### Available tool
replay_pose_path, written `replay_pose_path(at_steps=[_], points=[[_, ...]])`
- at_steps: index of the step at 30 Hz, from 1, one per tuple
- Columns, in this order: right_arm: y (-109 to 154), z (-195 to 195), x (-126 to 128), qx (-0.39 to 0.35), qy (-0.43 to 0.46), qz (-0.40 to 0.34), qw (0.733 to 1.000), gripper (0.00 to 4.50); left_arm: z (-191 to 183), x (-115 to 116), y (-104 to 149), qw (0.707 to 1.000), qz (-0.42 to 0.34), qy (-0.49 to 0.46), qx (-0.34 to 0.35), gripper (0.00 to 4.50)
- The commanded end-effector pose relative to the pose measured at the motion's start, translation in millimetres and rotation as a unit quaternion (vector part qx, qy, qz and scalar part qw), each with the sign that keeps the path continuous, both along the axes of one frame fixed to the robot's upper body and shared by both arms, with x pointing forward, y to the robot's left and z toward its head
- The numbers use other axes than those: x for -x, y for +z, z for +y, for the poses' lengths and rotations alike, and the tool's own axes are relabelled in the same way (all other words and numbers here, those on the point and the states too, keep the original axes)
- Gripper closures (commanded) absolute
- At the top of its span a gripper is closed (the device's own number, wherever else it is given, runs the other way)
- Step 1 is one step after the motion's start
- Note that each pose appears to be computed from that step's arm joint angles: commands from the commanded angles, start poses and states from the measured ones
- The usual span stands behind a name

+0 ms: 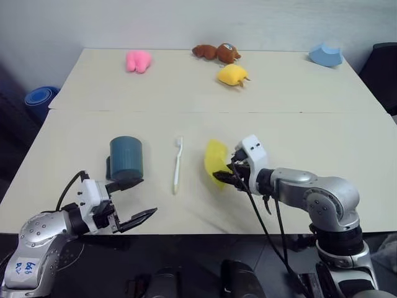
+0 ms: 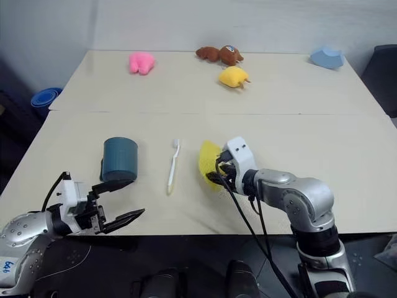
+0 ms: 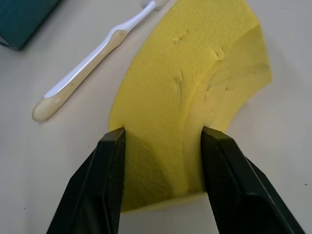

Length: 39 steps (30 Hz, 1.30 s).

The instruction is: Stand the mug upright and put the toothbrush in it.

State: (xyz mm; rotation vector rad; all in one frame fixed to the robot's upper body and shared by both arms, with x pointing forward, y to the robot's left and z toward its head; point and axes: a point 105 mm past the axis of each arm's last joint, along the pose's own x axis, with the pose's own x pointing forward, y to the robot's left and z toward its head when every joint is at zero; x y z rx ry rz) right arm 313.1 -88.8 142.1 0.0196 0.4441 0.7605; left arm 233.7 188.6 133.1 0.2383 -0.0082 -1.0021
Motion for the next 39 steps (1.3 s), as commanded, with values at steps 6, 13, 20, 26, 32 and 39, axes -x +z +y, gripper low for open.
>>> replay_pose_path(at_steps=[6,13,20,26,32,39], points=[[45.4,-191.0,-24.6,0.079,-0.219,-0.080,0.969,2.60,-15.5,-8.9,23.8,0.998,-0.046,-0.013,0.036,0.00],[10.3,-306.4,-28.2,0.175,-0.341,-0.030,0.923,2.60,-32.3,-9.4,28.3,0.997,-0.042,-0.042,0.057,0.00],[4.9,-340.1,-31.4,0.186,-0.377,-0.029,0.907,1.83,-23.9,-7.8,35.3,0.997,-0.028,-0.033,0.065,0.00],[63.2,-339.1,-24.1,0.197,-0.292,-0.158,0.922,0.06,-2.8,-6.6,40.1,0.997,-0.026,0.008,0.069,0.00],[104.1,-293.2,2.8,0.146,-0.122,-0.340,0.921,0.06,32.0,-4.8,35.4,0.994,-0.021,0.086,0.062,0.00],[46.5,-166.8,41.5,0.118,0.161,-0.374,0.906,0.06,113.8,3.0,21.7,0.957,0.013,0.281,0.076,0.00]])
